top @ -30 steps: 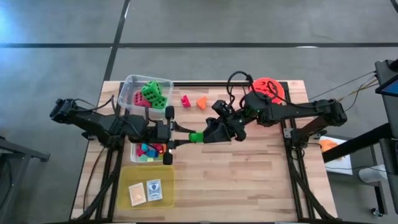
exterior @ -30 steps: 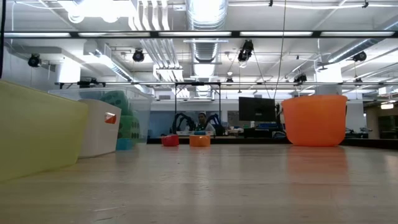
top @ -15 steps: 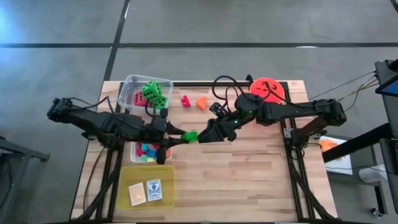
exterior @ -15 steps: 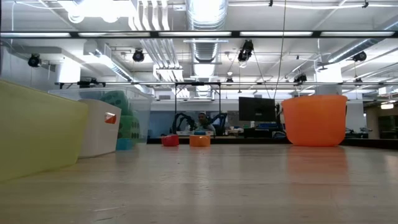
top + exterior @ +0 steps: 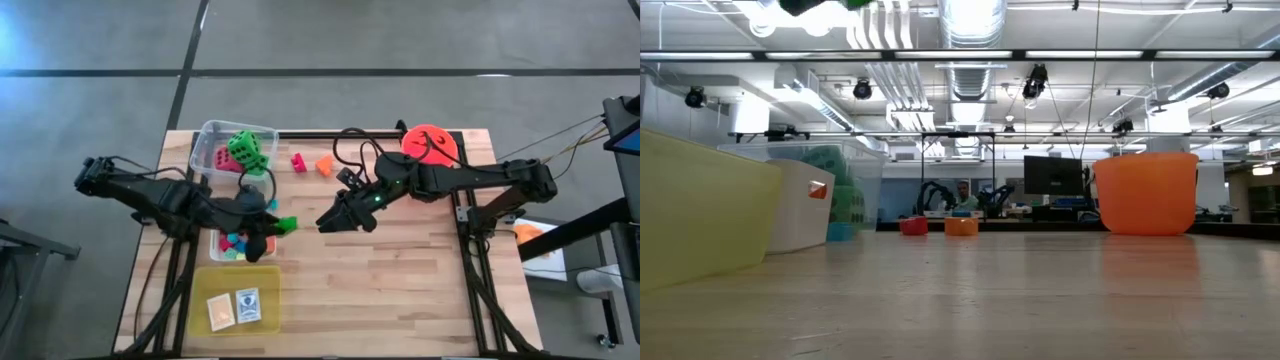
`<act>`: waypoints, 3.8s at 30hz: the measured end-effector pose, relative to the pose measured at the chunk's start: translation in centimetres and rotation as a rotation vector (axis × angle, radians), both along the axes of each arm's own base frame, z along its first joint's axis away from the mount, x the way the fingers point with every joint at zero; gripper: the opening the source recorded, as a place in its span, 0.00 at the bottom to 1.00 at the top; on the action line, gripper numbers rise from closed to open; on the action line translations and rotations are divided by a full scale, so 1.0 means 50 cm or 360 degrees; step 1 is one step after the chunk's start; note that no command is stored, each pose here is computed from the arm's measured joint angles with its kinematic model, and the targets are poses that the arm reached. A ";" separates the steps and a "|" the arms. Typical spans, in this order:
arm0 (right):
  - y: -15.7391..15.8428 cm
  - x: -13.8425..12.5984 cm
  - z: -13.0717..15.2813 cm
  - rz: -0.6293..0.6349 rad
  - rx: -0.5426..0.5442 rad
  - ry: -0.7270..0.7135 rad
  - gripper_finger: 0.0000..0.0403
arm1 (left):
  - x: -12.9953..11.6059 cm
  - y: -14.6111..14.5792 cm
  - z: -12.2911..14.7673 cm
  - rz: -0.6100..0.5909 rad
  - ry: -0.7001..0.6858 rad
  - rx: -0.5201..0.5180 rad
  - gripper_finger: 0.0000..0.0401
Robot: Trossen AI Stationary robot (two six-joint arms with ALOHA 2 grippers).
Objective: Pick & Place Toys
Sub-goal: Put the dark green game piece into the white bin, then put the blue game piece into the white bin
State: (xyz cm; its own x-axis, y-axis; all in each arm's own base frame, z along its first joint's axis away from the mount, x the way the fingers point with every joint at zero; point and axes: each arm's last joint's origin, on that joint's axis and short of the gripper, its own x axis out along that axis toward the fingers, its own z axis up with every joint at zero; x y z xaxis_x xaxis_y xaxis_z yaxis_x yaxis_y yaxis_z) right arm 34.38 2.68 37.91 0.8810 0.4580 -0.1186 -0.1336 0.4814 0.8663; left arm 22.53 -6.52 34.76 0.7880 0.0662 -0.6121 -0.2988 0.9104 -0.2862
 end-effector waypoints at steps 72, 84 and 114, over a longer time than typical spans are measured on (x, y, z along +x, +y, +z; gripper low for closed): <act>-0.005 0.001 -0.012 -0.0149 -0.0131 0.0047 0.70 | -0.104 0.029 -0.295 0.0967 0.1037 -0.0615 0.46; -0.008 -0.003 -0.030 -0.0227 -0.0200 0.0190 0.70 | -0.075 0.016 -0.225 0.0840 0.0960 -0.0796 0.56; 0.012 -0.004 -0.029 -0.0186 -0.0236 0.0167 0.70 | 0.035 0.215 -0.195 0.1107 0.0653 -0.0567 0.38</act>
